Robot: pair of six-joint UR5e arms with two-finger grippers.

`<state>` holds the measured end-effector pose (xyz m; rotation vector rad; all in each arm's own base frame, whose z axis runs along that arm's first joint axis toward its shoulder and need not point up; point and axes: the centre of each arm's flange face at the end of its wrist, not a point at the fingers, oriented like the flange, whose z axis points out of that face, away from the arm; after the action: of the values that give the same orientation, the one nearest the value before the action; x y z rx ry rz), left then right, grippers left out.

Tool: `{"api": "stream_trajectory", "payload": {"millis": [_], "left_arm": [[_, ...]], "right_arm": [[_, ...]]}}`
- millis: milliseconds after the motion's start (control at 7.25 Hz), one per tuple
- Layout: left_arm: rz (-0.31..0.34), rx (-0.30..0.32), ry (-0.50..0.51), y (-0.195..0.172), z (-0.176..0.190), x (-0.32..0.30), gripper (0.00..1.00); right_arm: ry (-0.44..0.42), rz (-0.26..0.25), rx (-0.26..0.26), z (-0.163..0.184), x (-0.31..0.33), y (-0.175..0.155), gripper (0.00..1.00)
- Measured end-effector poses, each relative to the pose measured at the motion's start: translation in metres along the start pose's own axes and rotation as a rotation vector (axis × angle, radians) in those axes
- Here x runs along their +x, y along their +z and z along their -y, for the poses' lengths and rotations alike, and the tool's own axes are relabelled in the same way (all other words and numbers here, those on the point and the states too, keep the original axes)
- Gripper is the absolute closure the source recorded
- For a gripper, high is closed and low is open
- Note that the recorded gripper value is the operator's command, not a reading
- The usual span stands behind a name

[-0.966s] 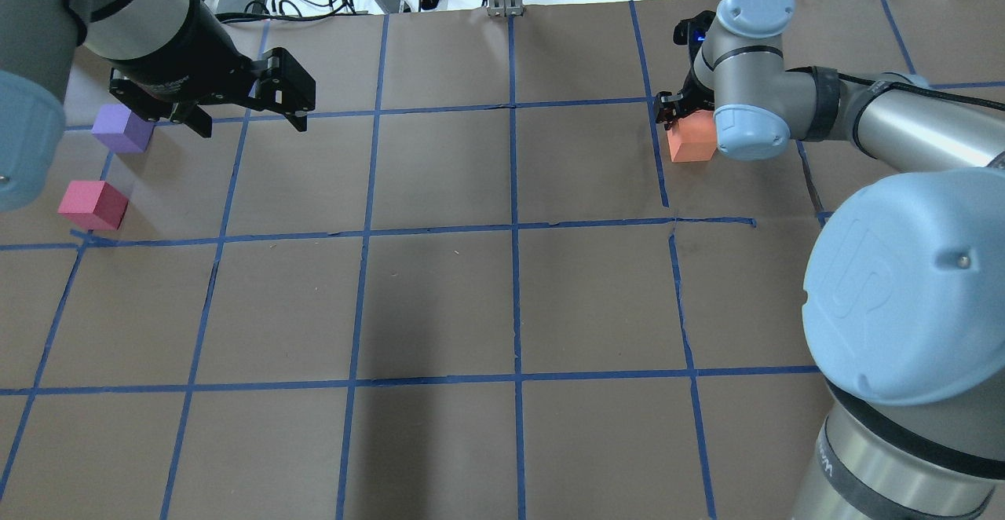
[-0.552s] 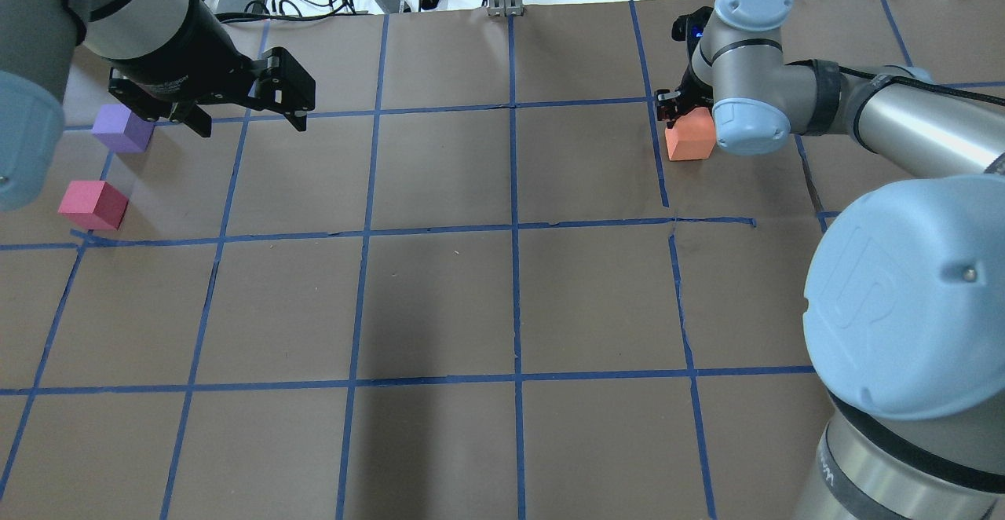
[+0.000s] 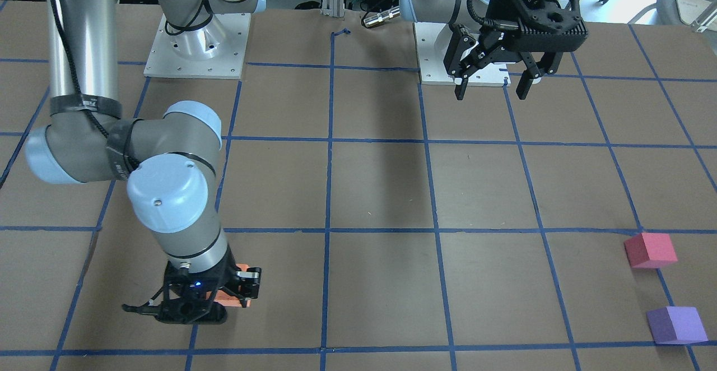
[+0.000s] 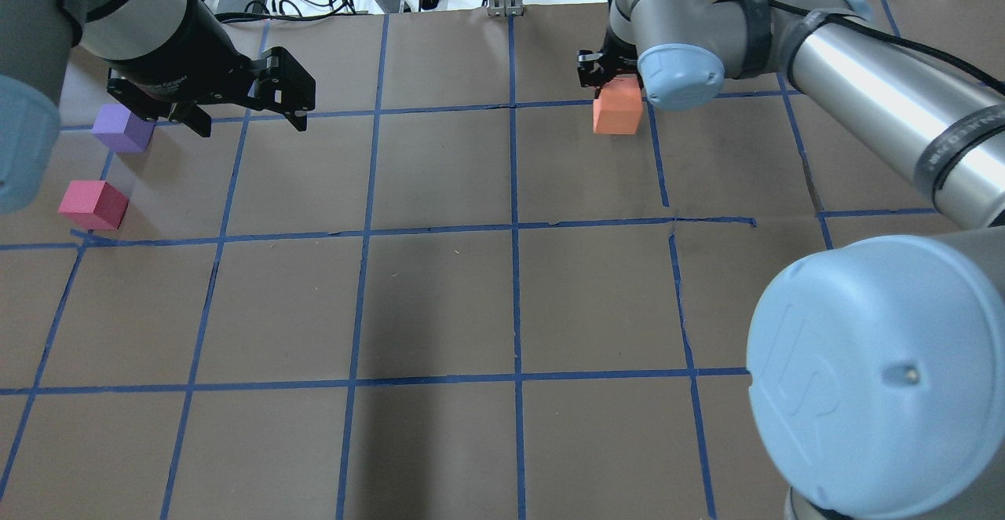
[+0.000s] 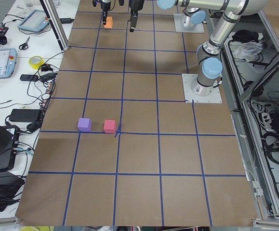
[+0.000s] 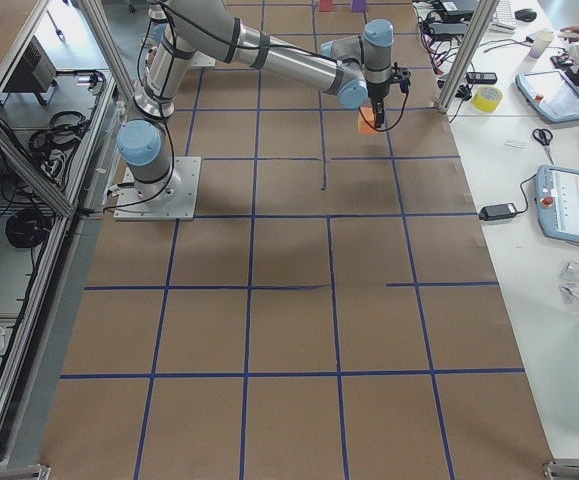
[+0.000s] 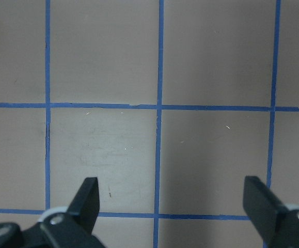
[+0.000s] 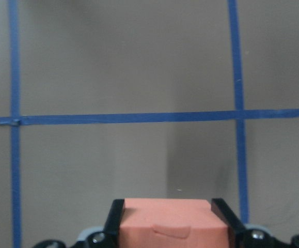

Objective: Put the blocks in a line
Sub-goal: 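Carry the orange cube with the right gripper toward the table center and set it down, then open the right gripper and lift away while the left arm reaches toward the orange cube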

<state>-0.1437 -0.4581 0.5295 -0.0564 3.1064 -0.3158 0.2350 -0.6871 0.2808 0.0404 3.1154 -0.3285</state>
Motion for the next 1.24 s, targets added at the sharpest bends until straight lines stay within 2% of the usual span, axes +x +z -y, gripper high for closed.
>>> {"api": "stream_trajectory", "payload": {"millis": [276,552,690,828,1103,1241], "left_arm": [[0.000,-0.001,0.000,0.000,0.000,0.000,0.00],[0.000,0.000,0.000,0.000,-0.001,0.000,0.00],[0.000,0.000,0.000,0.000,-0.001,0.000,0.00],[0.000,0.000,0.000,0.000,0.000,0.000,0.00],[0.000,-0.015,0.001,0.006,0.003,0.000,0.00],[0.000,-0.039,0.000,0.016,0.007,-0.002,0.00]], "right_arm": [[-0.001,0.048,0.002,-0.013,-0.076,0.015,1.00],[-0.028,0.091,-0.007,-0.025,-0.135,0.047,1.00],[-0.025,0.099,-0.016,-0.035,-0.159,0.061,0.26],[-0.022,0.102,-0.020,-0.041,-0.171,0.069,0.00],[-0.025,0.096,-0.011,-0.043,-0.177,0.064,0.00],[-0.019,0.097,-0.002,-0.042,-0.175,0.047,0.00]]}}
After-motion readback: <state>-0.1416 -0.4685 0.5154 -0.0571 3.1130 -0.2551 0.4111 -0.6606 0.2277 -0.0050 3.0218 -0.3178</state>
